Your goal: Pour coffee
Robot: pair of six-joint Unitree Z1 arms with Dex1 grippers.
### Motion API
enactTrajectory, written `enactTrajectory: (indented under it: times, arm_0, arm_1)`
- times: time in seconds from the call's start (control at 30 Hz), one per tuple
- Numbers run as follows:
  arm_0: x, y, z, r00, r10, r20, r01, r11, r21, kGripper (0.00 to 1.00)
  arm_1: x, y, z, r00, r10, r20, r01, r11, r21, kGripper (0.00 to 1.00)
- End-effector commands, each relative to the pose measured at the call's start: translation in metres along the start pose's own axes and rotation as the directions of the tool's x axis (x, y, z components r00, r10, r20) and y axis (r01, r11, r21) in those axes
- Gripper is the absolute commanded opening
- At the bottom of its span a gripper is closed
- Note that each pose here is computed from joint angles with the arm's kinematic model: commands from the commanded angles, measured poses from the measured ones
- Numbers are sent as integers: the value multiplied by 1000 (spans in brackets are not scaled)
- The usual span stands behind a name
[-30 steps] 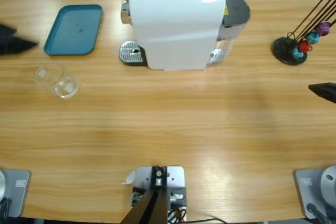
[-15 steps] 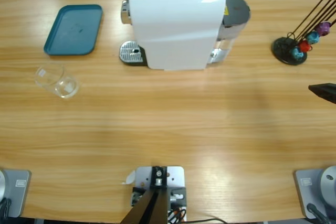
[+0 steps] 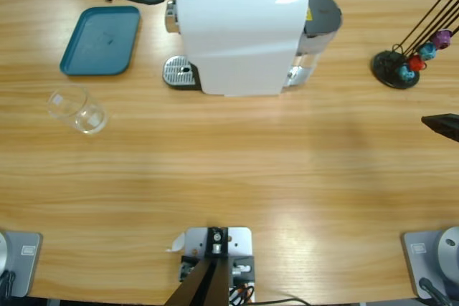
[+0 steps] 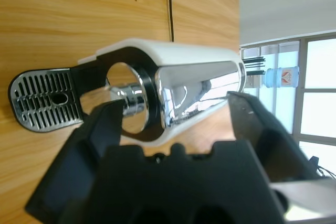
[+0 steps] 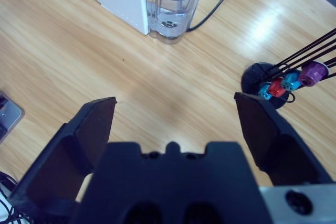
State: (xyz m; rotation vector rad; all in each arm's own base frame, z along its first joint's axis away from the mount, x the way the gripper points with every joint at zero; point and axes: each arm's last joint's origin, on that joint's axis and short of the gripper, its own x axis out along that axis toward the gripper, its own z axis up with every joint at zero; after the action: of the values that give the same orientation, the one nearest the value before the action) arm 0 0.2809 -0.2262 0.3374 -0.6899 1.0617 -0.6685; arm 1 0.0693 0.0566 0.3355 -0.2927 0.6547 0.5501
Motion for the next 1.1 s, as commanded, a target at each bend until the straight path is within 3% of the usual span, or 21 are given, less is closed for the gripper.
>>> enactTrajectory:
  times: [0.03,0.07,0.13,0.2,0.23,0.27,0.67,0.9,1.1]
  arm_0:
    - [19,8,4,1000,-12,-27,12,1000,-17,477]
    - [17,8,3,1000,-13,-25,12,1000,-21,455]
    - [12,8,2,1000,-19,-24,19,1000,-20,240]
    - [9,7,1,999,-31,-31,31,999,-21,208]
    - [7,6,-1,998,-40,-37,39,999,-21,66]
    - [5,5,-2,998,-45,-42,45,999,-20,0]
    - [-30,-7,-13,995,-100,-6,100,995,28,0]
    - [-18,-21,-7,979,-204,-15,204,975,85,0]
    - [-24,-40,-1,964,-266,12,263,957,123,0]
  arm_1:
    - [6,1,-5,999,-3,-38,2,1000,-13,1000]
    - [7,1,-5,999,-2,-38,2,1000,-13,1000]
    - [7,1,-4,999,-2,-38,2,1000,-13,1000]
    - [7,1,-4,999,-2,-38,2,1000,-13,1000]
    - [7,1,-4,999,-3,-38,2,1000,-13,1000]
    - [7,1,-4,999,-3,-38,2,1000,-13,1000]
    - [4,1,-8,1000,-1,-13,1,1000,-8,984]
    - [2,0,-10,1000,-2,-6,2,1000,-7,982]
    - [3,0,-9,1000,-1,-11,1,1000,-9,982]
